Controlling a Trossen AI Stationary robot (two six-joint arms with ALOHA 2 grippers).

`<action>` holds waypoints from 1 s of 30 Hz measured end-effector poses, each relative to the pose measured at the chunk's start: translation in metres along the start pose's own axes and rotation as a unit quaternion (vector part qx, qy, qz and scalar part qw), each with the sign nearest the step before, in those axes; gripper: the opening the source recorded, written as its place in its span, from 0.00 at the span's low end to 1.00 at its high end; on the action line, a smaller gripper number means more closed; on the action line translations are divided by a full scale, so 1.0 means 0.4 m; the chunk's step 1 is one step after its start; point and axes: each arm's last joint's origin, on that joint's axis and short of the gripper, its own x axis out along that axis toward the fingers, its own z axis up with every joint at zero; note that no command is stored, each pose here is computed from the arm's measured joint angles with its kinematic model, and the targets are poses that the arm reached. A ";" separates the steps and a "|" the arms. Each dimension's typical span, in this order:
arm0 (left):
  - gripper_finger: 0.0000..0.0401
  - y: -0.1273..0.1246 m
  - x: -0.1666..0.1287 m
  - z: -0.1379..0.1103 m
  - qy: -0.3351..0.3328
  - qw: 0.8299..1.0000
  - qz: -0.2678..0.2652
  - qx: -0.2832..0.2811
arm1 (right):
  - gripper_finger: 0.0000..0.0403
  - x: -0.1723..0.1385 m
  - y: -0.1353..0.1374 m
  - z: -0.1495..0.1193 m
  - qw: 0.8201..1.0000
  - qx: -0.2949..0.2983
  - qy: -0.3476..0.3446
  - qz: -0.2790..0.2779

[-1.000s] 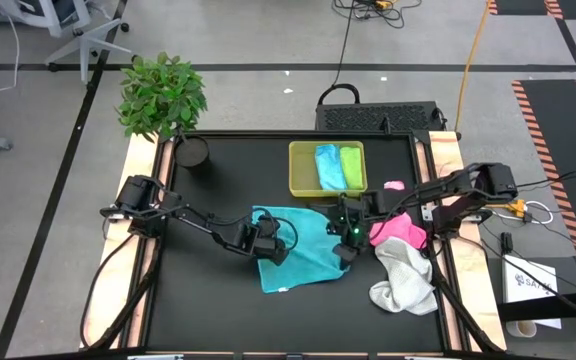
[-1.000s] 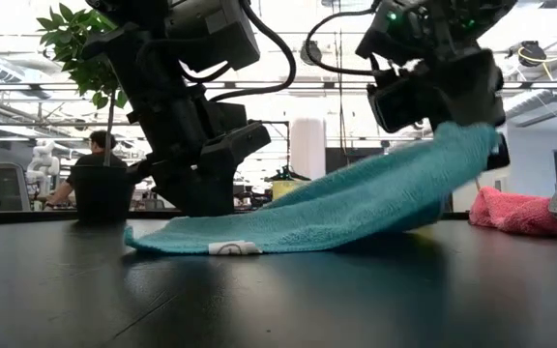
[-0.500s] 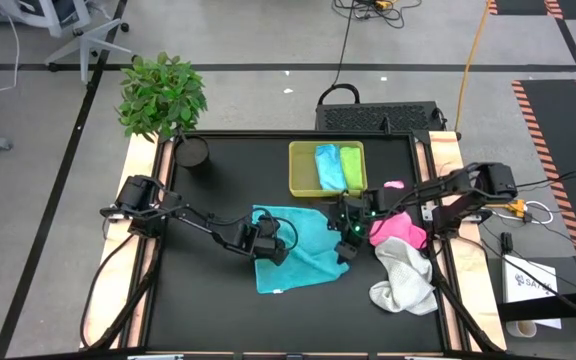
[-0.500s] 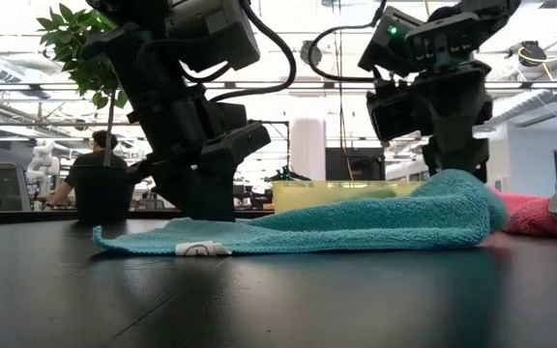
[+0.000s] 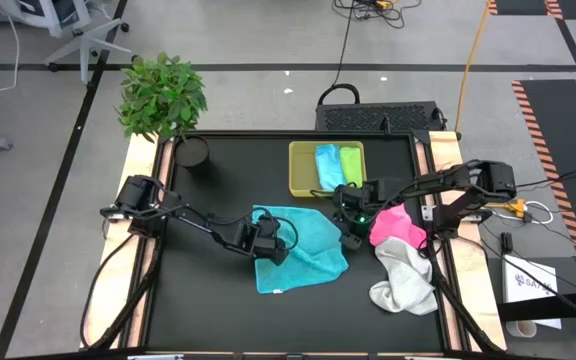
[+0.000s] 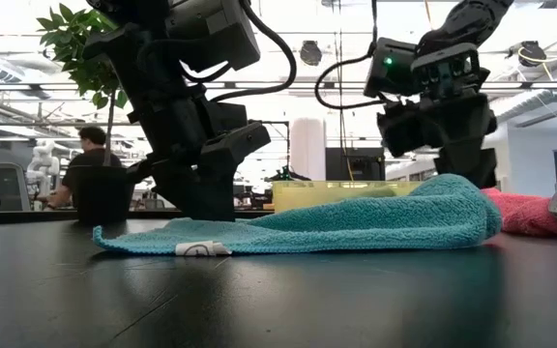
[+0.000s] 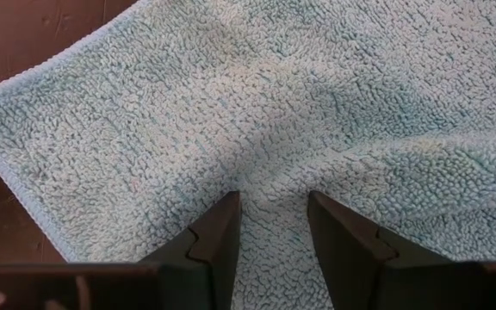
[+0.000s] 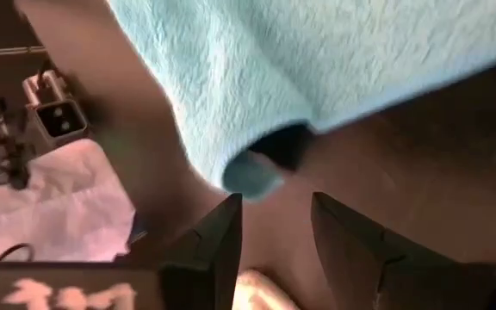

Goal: Fold microfiber towels
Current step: Fold the blue microfiber cloth

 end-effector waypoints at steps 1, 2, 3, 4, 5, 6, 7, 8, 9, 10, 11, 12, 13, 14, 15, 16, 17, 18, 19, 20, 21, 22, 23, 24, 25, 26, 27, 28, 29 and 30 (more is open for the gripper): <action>0.36 0.000 0.000 0.000 0.000 1.000 0.000 0.000 | 0.32 0.000 0.000 0.004 1.000 -0.006 -0.013 -0.009; 0.36 0.000 0.000 0.000 0.000 1.000 0.000 0.000 | 0.32 0.000 0.000 0.009 0.999 -0.013 -0.032 -0.024; 0.36 0.000 0.000 0.000 0.000 1.000 0.000 0.000 | 0.32 -0.001 0.001 0.016 0.998 -0.022 -0.055 -0.039; 0.36 0.000 0.000 0.000 0.000 1.000 0.000 0.000 | 0.32 -0.002 0.002 0.025 0.995 -0.032 -0.082 -0.053; 0.36 0.000 0.000 0.000 0.000 1.000 0.000 0.000 | 0.31 -0.003 0.004 0.034 0.991 -0.039 -0.111 -0.067; 0.36 0.000 0.000 0.000 0.000 1.000 0.000 0.001 | 0.30 -0.005 0.007 0.043 0.986 -0.044 -0.140 -0.080; 0.36 0.000 0.000 0.000 0.000 1.000 0.000 0.000 | 0.28 -0.007 0.011 0.051 0.981 -0.049 -0.167 -0.089; 0.36 0.000 0.000 0.000 0.000 1.000 0.000 0.000 | 0.26 -0.007 0.017 0.058 0.975 -0.058 -0.194 -0.096; 0.36 0.000 0.000 0.000 0.000 1.000 0.000 0.000 | 0.24 -0.007 0.025 0.063 0.969 -0.068 -0.215 -0.100; 0.36 0.000 0.000 0.000 0.000 1.000 0.000 0.000 | 0.21 -0.005 0.033 0.067 0.964 -0.082 -0.233 -0.103; 0.36 0.000 0.000 0.000 0.000 1.000 0.000 0.000 | 0.19 -0.003 0.042 0.068 0.960 -0.096 -0.243 -0.101; 0.36 0.000 0.000 0.000 0.000 1.000 -0.001 0.000 | 0.16 0.000 0.049 0.068 0.958 -0.105 -0.249 -0.100; 0.36 0.000 0.000 0.000 0.001 1.000 -0.001 0.000 | 0.13 0.003 0.053 0.066 0.957 -0.109 -0.251 -0.101; 0.36 0.000 0.000 0.000 0.002 1.000 -0.001 0.000 | 0.10 0.008 0.057 0.062 0.957 -0.112 -0.247 -0.102; 0.36 0.000 0.000 0.000 0.002 1.000 -0.002 0.000 | 0.07 0.013 0.059 0.057 0.958 -0.113 -0.241 -0.104; 0.36 0.000 0.000 0.000 0.003 1.000 -0.002 0.000 | 0.04 0.018 0.062 0.051 0.959 -0.113 -0.235 -0.107; 0.36 0.000 0.000 0.000 0.003 1.000 -0.002 0.000 | 0.02 0.024 0.066 0.045 0.959 -0.116 -0.231 -0.112; 0.36 0.000 0.000 0.000 0.003 1.000 -0.002 0.000 | 0.01 0.031 0.071 0.038 0.957 -0.121 -0.232 -0.122; 0.36 0.000 0.000 0.000 0.003 1.000 -0.002 0.000 | 0.01 0.038 0.075 0.032 0.954 -0.126 -0.235 -0.135; 0.36 0.000 0.000 0.000 0.003 1.000 -0.002 -0.001 | 0.01 0.044 0.080 0.026 0.950 -0.130 -0.242 -0.149; 0.36 0.000 0.000 0.000 0.003 1.000 -0.002 -0.001 | 0.02 0.048 0.083 0.022 0.945 -0.136 -0.248 -0.163; 0.36 0.000 0.000 0.000 0.003 1.000 -0.002 -0.001 | 0.02 0.051 0.085 0.019 0.939 -0.145 -0.256 -0.178; 0.36 0.000 0.000 0.000 0.003 1.000 -0.002 -0.001 | 0.01 0.052 0.087 0.018 0.933 -0.153 -0.264 -0.192; 0.36 0.000 0.000 0.000 0.003 1.000 -0.002 -0.001 | 0.01 0.053 0.088 0.017 0.927 -0.160 -0.271 -0.204; 0.36 0.000 0.000 0.000 0.003 1.000 -0.002 -0.001 | 0.01 0.053 0.087 0.017 0.922 -0.164 -0.276 -0.214; 0.36 0.000 0.000 0.000 0.003 1.000 -0.002 -0.002 | 0.00 0.052 0.086 0.018 0.918 -0.168 -0.280 -0.222; 0.36 -0.001 0.000 0.000 0.003 1.000 -0.003 -0.003 | 0.00 0.051 0.086 0.019 0.915 -0.168 -0.286 -0.230; 0.36 -0.001 0.000 0.000 0.004 1.000 -0.003 -0.005 | 0.00 0.050 0.085 0.019 0.914 -0.166 -0.289 -0.233; 0.36 -0.001 0.000 0.000 0.004 1.000 -0.003 -0.006 | 0.00 0.050 0.085 0.020 0.913 -0.160 -0.293 -0.234; 0.36 -0.001 0.000 0.000 0.004 1.000 -0.003 -0.008 | 0.00 0.050 0.085 0.020 0.914 -0.153 -0.296 -0.233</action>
